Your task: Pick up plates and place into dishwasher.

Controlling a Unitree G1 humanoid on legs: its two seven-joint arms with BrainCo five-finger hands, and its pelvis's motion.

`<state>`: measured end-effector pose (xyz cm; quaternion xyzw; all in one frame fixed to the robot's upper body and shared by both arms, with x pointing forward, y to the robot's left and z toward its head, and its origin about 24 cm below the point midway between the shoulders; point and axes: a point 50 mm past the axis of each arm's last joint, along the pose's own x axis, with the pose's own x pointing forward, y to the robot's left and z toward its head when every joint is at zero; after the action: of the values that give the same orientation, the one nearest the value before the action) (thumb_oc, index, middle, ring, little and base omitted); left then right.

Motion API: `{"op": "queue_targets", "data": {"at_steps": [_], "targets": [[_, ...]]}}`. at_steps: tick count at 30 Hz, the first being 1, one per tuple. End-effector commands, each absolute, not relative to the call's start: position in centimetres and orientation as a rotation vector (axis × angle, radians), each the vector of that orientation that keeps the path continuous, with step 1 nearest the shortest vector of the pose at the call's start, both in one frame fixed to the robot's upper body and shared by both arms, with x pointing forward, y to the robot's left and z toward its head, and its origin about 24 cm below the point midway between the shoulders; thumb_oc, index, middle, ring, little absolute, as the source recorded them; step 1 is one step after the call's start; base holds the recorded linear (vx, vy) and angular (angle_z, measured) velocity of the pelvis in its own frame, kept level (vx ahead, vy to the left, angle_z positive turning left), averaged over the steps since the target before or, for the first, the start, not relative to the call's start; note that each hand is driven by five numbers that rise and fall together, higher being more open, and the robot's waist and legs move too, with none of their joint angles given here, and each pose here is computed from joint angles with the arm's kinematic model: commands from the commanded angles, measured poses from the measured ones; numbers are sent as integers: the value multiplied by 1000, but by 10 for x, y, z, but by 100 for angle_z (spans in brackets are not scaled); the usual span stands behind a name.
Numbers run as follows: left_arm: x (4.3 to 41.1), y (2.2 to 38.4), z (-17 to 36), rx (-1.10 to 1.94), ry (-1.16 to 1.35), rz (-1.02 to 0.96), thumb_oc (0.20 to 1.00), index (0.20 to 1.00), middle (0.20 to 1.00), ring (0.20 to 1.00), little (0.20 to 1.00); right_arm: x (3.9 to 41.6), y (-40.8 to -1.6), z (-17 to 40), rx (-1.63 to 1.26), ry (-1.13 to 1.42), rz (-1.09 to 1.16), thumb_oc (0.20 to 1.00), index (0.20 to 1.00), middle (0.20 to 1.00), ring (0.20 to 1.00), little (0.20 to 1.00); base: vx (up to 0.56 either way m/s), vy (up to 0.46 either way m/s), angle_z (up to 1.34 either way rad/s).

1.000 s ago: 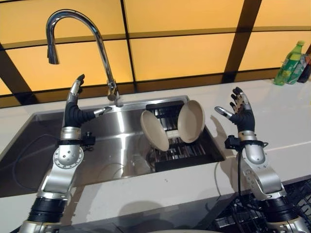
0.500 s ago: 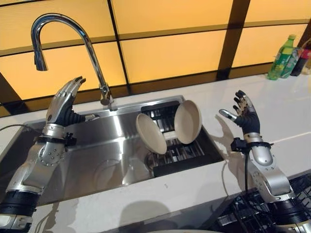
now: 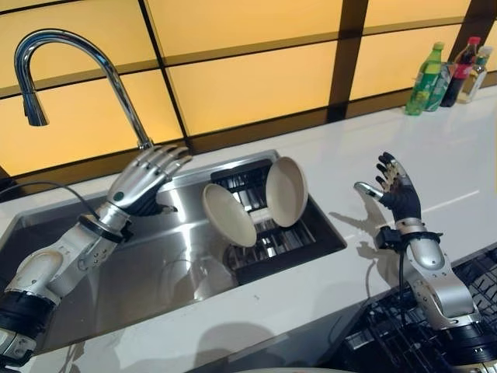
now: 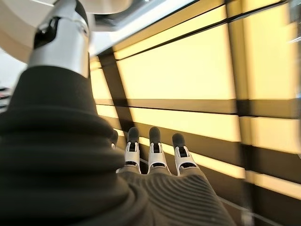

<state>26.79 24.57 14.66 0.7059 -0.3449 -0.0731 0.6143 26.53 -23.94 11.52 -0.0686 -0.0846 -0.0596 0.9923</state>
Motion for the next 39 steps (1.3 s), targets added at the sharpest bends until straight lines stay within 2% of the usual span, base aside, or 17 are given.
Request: {"op": "queue_targets", "data": {"at_steps": [1, 17, 28, 30, 31, 32, 36, 38, 39], "targets": [[280, 249, 179, 1703, -937, -71, 1000, 1000, 1000, 1000, 1000, 272, -244, 152, -177, -312, -93, 1000, 1000, 1000, 1000, 1000, 46, 90, -3], [302, 232, 176, 1747, -937, -93, 1000, 1000, 1000, 1000, 1000, 289, -241, 181, -252, -388, -73, 1000, 1000, 1000, 1000, 1000, -7, 83, -10], [298, 223, 148, 1691, -753, -315, 1000, 1000, 1000, 1000, 1000, 283, -249, 173, -289, -341, -68, 1000, 1000, 1000, 1000, 1000, 74, 59, -1], [296, 221, 146, 1679, -750, -337, 655, 655, 655, 655, 655, 282, -250, 174, -290, -336, -67, 1000, 1000, 1000, 1000, 1000, 24, 17, -1], [295, 221, 146, 1671, -749, -346, 583, 583, 583, 583, 583, 282, -250, 173, -291, -335, -67, 1000, 1000, 1000, 1000, 1000, 17, 33, -2], [295, 220, 145, 1660, -747, -354, 561, 561, 561, 561, 561, 281, -250, 173, -293, -334, -65, 1000, 1000, 1000, 1000, 1000, 16, 33, -2], [292, 216, 138, 1643, -733, -383, 586, 586, 586, 586, 586, 280, -252, 172, -297, -326, -62, 1000, 1000, 1000, 1000, 1000, 11, 16, 1], [291, 215, 136, 1631, -730, -389, 539, 539, 539, 539, 539, 280, -252, 172, -300, -319, -61, 1000, 1000, 1000, 1000, 1000, 0, 0, 0], [290, 215, 135, 1627, -729, -392, 435, 435, 435, 435, 435, 279, -253, 172, -302, -316, -62, 1000, 1000, 1000, 1000, 1000, 47, 30, 1]]}}
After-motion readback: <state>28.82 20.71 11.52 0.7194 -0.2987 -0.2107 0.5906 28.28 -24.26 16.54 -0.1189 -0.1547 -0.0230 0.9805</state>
